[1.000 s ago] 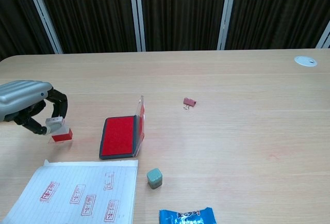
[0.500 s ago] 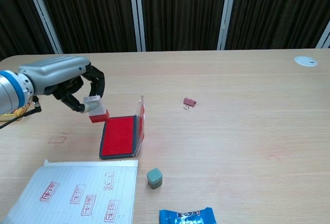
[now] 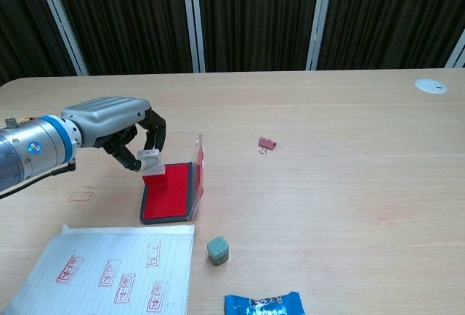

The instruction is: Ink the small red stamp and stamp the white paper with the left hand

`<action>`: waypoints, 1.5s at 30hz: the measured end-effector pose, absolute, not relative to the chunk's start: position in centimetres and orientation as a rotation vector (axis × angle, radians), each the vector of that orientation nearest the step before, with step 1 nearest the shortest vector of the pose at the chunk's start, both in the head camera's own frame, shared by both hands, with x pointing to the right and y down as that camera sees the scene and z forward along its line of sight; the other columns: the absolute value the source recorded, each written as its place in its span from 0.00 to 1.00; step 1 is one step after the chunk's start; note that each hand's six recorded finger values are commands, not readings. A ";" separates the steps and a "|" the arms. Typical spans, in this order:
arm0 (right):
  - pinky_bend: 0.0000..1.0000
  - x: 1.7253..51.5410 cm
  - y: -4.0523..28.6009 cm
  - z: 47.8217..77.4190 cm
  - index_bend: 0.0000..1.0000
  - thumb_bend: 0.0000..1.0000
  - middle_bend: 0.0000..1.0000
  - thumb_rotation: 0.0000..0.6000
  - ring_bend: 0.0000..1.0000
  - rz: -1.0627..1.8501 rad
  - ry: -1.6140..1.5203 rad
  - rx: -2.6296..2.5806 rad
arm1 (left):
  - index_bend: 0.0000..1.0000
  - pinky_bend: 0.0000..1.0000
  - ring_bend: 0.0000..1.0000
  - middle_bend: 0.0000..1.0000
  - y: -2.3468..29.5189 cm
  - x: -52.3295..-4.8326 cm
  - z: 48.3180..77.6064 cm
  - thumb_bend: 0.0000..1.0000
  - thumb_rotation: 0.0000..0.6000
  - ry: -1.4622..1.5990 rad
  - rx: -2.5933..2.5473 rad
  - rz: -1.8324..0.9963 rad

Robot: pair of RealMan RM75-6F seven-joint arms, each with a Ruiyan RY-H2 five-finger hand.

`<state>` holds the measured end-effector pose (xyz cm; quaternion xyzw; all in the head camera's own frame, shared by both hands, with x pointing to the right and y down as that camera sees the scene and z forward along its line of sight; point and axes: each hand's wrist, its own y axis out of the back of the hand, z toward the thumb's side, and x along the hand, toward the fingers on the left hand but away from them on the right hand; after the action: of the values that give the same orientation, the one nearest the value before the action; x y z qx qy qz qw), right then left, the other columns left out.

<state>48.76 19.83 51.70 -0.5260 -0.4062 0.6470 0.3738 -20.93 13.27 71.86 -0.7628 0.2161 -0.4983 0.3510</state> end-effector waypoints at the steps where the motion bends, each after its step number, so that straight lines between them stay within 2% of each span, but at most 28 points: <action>1: 0.00 48.7 19.8 51.7 0.00 0.00 0.00 1.00 0.00 1.657 -1.039 -1.348 | 0.57 0.87 0.83 0.55 13.3 -20.8 72.0 0.40 1.00 0.559 -1.976 -1.290; 27: 0.00 49.2 19.8 52.4 0.00 0.00 0.00 1.00 0.00 1.683 -1.029 -1.340 | 0.57 0.87 0.83 0.55 14.5 -20.3 75.3 0.41 1.00 0.510 -1.962 -1.325; 45: 0.00 49.3 19.8 52.5 0.00 0.00 0.00 1.00 0.00 1.689 -1.029 -1.345 | 0.57 0.87 0.83 0.55 14.0 -20.5 74.2 0.41 1.00 0.556 -1.971 -1.297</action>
<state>49.29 19.84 52.51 -0.5231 -0.4005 0.6572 0.3662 -20.52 14.02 74.15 -0.7612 0.2148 -0.5010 0.3513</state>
